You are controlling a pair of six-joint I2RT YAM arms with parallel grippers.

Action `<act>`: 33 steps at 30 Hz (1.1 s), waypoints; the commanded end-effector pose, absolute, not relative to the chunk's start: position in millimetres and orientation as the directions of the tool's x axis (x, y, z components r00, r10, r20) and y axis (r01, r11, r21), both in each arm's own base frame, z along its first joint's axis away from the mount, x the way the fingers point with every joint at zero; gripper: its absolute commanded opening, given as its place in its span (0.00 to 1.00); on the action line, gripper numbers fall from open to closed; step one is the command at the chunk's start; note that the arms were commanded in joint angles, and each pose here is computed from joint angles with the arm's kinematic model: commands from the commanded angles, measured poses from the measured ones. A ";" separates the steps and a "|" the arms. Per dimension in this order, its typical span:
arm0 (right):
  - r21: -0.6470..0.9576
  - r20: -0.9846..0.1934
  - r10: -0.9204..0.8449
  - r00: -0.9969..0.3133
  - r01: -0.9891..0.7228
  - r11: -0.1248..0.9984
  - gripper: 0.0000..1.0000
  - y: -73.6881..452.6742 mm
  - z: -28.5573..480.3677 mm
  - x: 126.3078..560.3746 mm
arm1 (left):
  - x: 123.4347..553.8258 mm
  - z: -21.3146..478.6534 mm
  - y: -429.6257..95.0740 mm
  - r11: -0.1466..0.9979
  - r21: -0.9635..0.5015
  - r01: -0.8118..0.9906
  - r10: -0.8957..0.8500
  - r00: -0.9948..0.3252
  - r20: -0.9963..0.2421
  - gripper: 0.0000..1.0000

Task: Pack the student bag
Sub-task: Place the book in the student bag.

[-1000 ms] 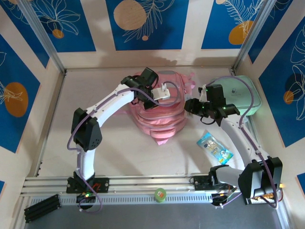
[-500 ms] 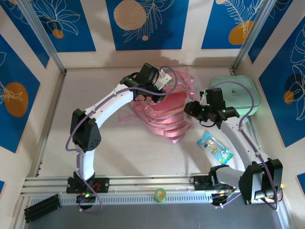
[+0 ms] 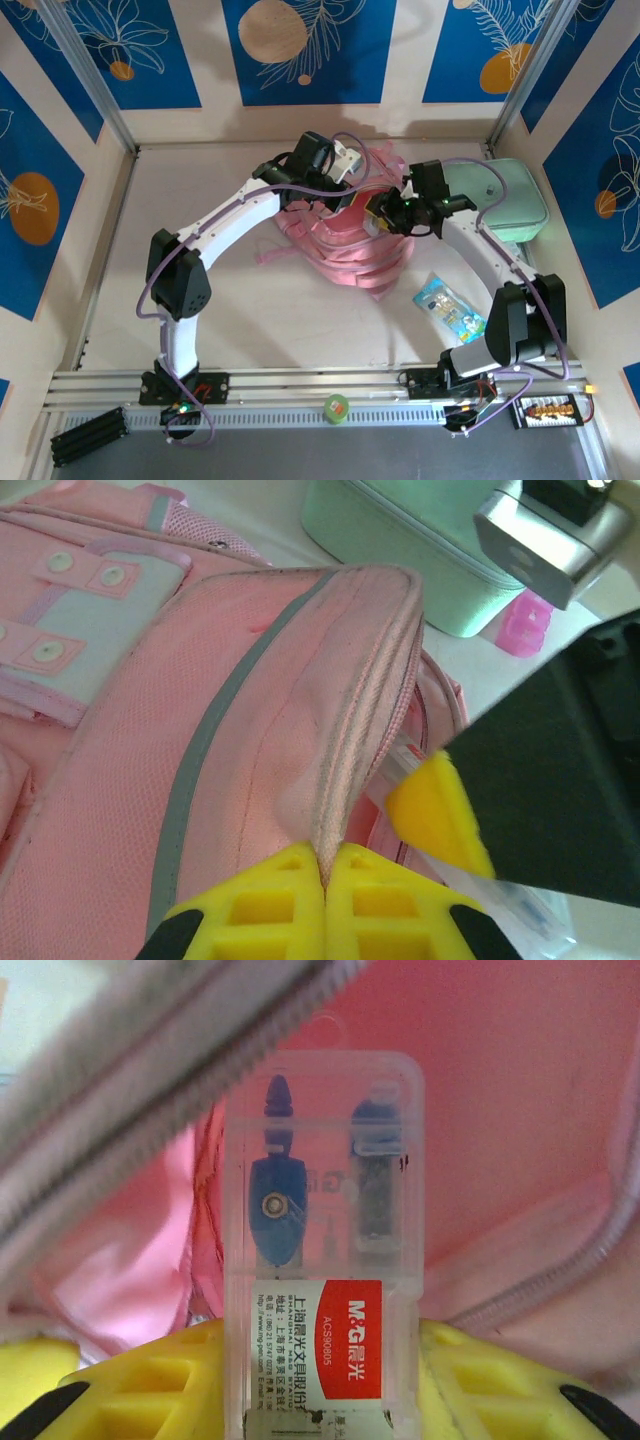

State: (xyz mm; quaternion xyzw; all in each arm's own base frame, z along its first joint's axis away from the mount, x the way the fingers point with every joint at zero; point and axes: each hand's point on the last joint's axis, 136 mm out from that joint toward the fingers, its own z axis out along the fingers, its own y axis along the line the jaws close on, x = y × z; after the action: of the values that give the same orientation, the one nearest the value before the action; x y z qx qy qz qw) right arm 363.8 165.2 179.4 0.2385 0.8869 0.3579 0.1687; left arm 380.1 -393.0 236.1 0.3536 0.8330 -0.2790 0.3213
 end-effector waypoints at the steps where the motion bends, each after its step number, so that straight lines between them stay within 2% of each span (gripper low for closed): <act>1: 0.768 -0.089 0.599 -0.796 0.328 0.550 0.34 172.6 190.3 386.9 | 371.1 301.3 -404.9 0.535 -0.257 0.805 0.294 -0.462 -0.837 0.00; 4: 0.801 -0.082 0.605 -0.792 0.309 0.513 0.38 181.5 190.4 402.9 | 374.5 299.0 -407.0 0.540 -0.264 0.799 0.283 -0.468 -0.837 0.00; 8: 0.823 -0.090 0.606 -0.790 0.284 0.492 0.52 187.2 195.1 411.4 | 379.3 296.7 -407.0 0.558 -0.268 0.785 0.277 -0.481 -0.832 0.00; 13: 0.813 -0.119 0.650 -0.751 0.302 0.498 0.56 172.8 196.9 399.6 | 378.6 294.6 -407.0 0.555 -0.267 0.788 0.285 -0.482 -0.829 0.00; 19: 0.774 -0.077 0.639 -0.765 0.358 0.522 0.43 176.6 177.1 378.4 | 377.8 290.8 -408.6 0.549 -0.280 0.788 0.287 -0.492 -0.822 0.00; 25: 0.756 -0.044 0.646 -0.762 0.397 0.521 0.22 188.1 156.9 376.6 | 376.7 290.7 -409.2 0.549 -0.295 0.782 0.279 -0.504 -0.817 0.00; 33: 0.782 -0.079 0.631 -0.772 0.345 0.520 0.14 216.3 151.3 403.4 | 376.6 288.7 -407.5 0.555 -0.295 0.777 0.283 -0.510 -0.812 0.00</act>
State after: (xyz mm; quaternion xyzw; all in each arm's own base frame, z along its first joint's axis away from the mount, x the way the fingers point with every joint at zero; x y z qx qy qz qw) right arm 390.0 200.3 149.7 0.2944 0.8587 0.3819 0.1735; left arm 386.3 -395.8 240.8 0.3234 0.8378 -0.2917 0.3294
